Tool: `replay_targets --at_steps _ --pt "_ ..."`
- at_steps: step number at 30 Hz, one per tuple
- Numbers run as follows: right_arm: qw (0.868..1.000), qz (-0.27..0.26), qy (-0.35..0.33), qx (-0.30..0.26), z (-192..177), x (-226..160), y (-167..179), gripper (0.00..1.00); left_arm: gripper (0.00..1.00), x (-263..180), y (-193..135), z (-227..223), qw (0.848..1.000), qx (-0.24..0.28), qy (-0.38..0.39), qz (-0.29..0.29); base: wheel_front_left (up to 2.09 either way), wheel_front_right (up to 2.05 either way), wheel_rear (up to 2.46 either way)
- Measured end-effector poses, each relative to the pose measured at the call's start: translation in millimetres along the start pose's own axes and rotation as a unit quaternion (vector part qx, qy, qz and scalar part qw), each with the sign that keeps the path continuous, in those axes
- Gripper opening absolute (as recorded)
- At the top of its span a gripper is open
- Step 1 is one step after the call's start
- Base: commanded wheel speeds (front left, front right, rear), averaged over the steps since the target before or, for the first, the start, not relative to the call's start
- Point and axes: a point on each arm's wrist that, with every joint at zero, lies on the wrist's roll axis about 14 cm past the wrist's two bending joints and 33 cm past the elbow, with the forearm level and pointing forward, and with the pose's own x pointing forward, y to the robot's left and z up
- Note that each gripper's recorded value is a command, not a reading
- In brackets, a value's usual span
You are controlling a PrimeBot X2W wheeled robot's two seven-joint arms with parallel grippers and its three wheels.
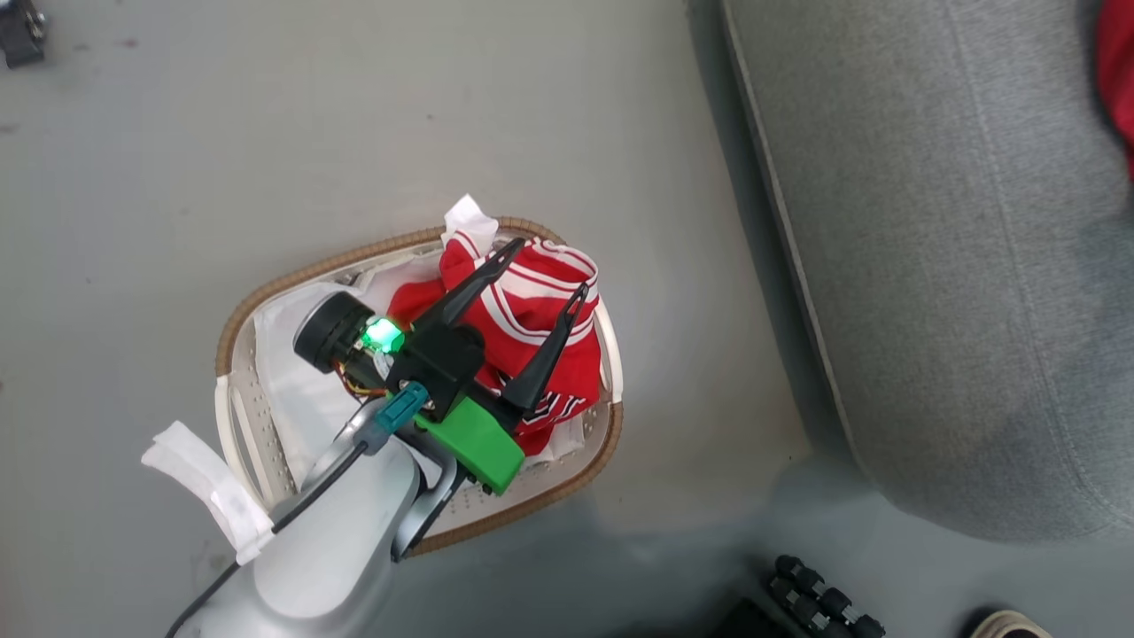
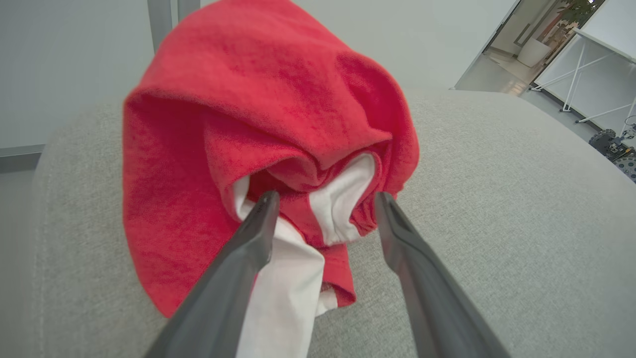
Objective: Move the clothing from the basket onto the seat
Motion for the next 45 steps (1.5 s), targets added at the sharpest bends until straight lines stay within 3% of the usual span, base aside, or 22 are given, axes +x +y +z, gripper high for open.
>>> replay_targets --at_steps 10,20,27,33,45 --pt "0.997 0.067 -0.045 0.004 29 -56 16 1.0 1.0 -23 -6 28 0.999 0.004 -0.016 0.049 0.0 0.0 0.0" --pt "0.982 0.129 -0.098 0.093 63 -98 58 1.0 1.0 -74 9 56 0.987 0.004 -0.045 0.154 0.0 0.0 0.0" --pt "0.961 0.202 -0.106 0.154 77 -122 121 1.0 1.0 -128 35 68 0.966 0.012 -0.063 0.251 0.0 0.0 0.0" --pt "0.946 0.256 -0.106 0.168 83 -145 162 1.0 1.0 -180 55 76 0.938 0.011 -0.083 0.335 0.0 0.0 0.0" --pt "0.93 0.301 -0.092 0.188 78 -195 189 1.0 1.0 -254 49 76 0.901 0.013 -0.103 0.421 0.0 0.0 0.0"
